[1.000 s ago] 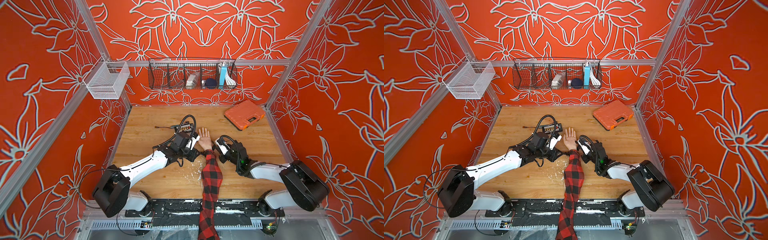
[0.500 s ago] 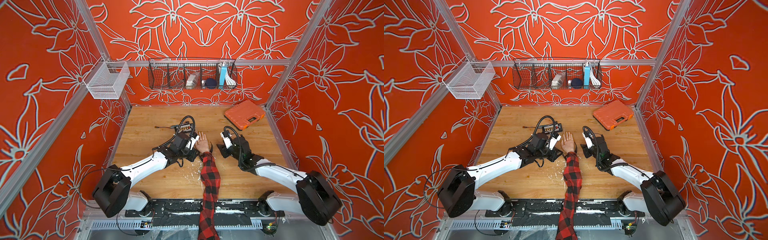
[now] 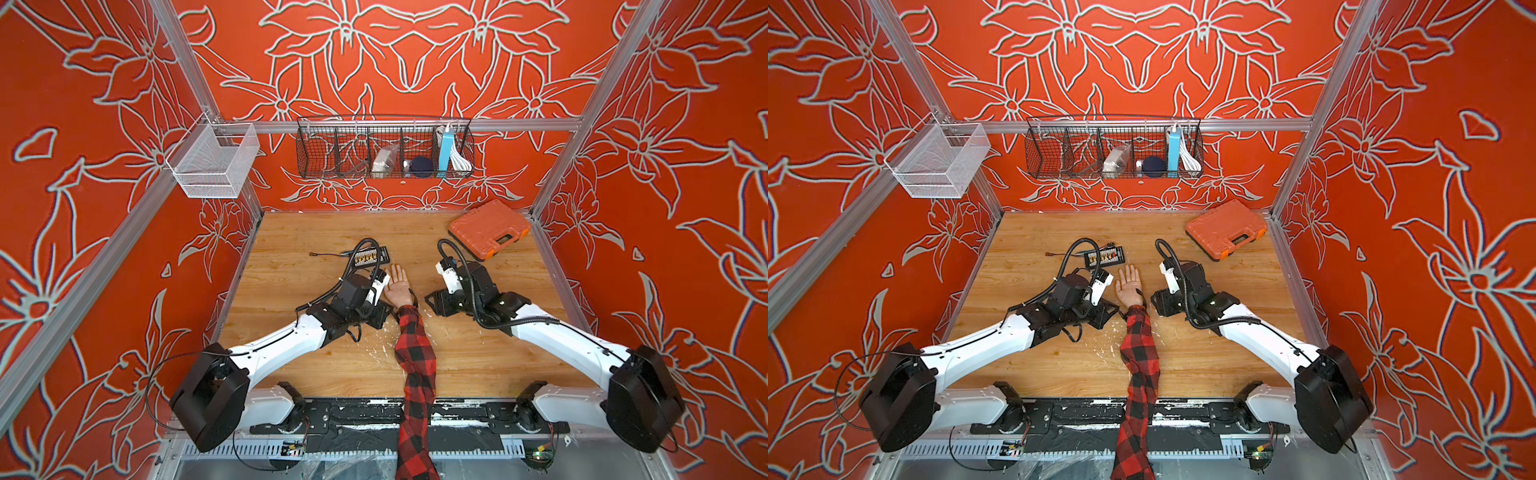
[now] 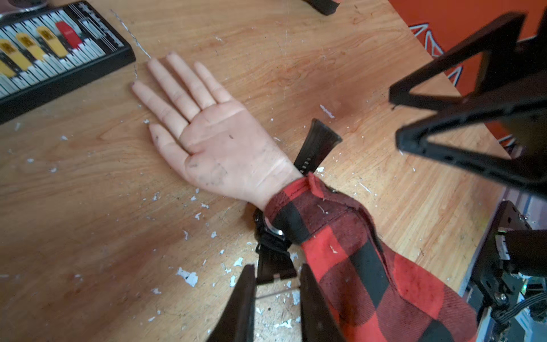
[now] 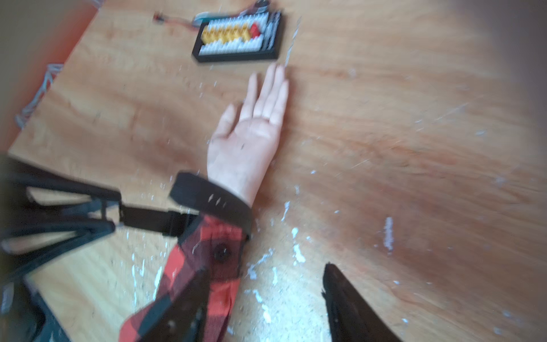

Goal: Take off the watch
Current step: Take off the watch from the hand.

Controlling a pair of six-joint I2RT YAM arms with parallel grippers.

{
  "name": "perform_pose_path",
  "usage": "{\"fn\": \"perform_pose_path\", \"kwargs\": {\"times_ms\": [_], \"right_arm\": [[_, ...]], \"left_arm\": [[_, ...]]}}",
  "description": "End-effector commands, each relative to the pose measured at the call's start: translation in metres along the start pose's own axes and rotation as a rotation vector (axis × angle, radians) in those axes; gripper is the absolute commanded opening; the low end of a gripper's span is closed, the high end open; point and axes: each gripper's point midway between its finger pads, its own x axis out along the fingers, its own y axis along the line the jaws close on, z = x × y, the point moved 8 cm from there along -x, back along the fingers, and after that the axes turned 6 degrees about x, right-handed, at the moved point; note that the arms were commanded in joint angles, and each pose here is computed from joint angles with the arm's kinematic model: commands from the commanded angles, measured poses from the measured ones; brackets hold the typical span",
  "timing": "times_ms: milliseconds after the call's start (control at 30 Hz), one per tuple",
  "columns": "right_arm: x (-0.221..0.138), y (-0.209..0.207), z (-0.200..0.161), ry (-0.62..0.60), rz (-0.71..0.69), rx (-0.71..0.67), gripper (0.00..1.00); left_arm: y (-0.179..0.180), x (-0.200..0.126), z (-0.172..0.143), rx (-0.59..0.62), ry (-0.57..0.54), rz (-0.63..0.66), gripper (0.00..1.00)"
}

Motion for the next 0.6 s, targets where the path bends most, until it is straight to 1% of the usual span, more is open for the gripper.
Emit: {"fn": "perform_pose_path", "kwargs": {"times_ms": [0,67,133,300,433,567], "right_arm": [[0.013,0.011,-0.006,0.084,0.072,0.024,0.67],[0.024,0.015,-0.006,0.106,0.097,0.007,0.68],[0.033,0.017,-0.006,0.125,0.115,0.018,0.68],[0.047,0.024,-0.009,0.159,0.121,0.022,0.69],[0.051,0.029,-0.010,0.187,0.126,0.016,0.75],[0.052,0.033,-0.010,0.209,0.136,0.013,0.80]], "left_arm": [[-0.001,-0.005,0.010,0.003,-0.047,0.003,0.22],[-0.001,-0.004,0.009,0.001,-0.042,0.000,0.22],[-0.001,-0.004,0.009,-0.003,-0.038,-0.003,0.22],[-0.004,-0.013,0.019,-0.004,-0.077,-0.008,0.22],[-0.009,-0.021,0.033,0.010,-0.111,-0.027,0.22],[-0.014,-0.023,0.043,0.019,-0.119,-0.055,0.22]]}}
